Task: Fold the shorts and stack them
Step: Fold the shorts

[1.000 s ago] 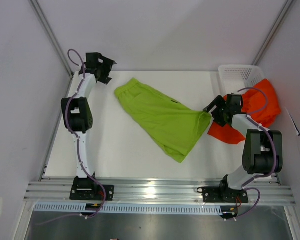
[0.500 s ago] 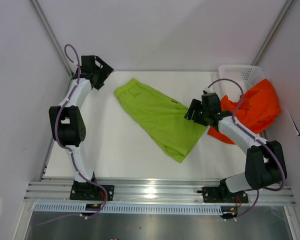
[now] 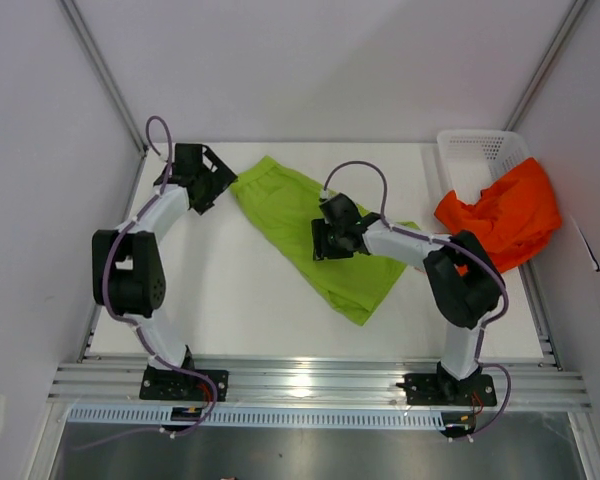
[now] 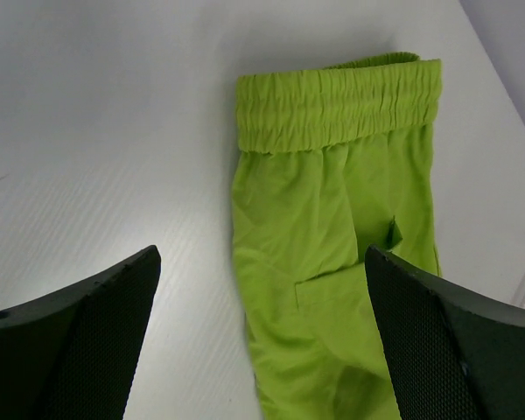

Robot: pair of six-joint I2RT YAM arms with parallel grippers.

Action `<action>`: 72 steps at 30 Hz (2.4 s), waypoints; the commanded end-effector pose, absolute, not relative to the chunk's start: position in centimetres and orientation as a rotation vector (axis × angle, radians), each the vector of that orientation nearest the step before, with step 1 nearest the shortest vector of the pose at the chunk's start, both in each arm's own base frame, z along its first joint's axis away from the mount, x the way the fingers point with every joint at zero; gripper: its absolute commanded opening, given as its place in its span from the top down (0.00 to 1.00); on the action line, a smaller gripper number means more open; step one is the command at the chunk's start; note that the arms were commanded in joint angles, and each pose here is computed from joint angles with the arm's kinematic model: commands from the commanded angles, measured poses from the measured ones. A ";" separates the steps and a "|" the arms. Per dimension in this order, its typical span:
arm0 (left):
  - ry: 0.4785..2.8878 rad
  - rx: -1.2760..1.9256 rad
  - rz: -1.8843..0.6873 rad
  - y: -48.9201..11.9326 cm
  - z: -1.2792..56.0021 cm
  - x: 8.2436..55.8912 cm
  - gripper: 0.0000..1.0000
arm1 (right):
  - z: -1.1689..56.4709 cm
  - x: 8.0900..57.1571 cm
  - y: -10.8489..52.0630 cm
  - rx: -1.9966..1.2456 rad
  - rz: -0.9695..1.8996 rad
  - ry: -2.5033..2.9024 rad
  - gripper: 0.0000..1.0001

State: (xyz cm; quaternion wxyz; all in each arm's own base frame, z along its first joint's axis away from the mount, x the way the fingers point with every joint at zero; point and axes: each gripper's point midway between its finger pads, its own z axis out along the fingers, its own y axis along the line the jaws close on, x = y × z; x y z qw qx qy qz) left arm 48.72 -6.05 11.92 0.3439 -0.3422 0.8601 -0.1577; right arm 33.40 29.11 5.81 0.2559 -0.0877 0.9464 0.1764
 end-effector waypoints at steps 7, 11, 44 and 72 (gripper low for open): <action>2.075 -0.790 -0.422 -5.2 18.1 46.7 0.01 | 0.7 27.3 30.2 -0.442 0.314 2.677 0.51; 2.086 -0.749 -0.407 -5.3 18.0 46.5 0.01 | 0.7 21.9 29.6 -0.563 0.312 2.685 0.53; 2.570 -0.015 -0.583 -16.6 5.2 46.7 0.09 | 4.9 27.7 21.7 -0.258 0.284 2.664 0.46; 2.461 -0.704 0.216 2.4 6.7 37.0 0.93 | 4.3 30.3 26.2 -0.396 0.348 2.686 0.51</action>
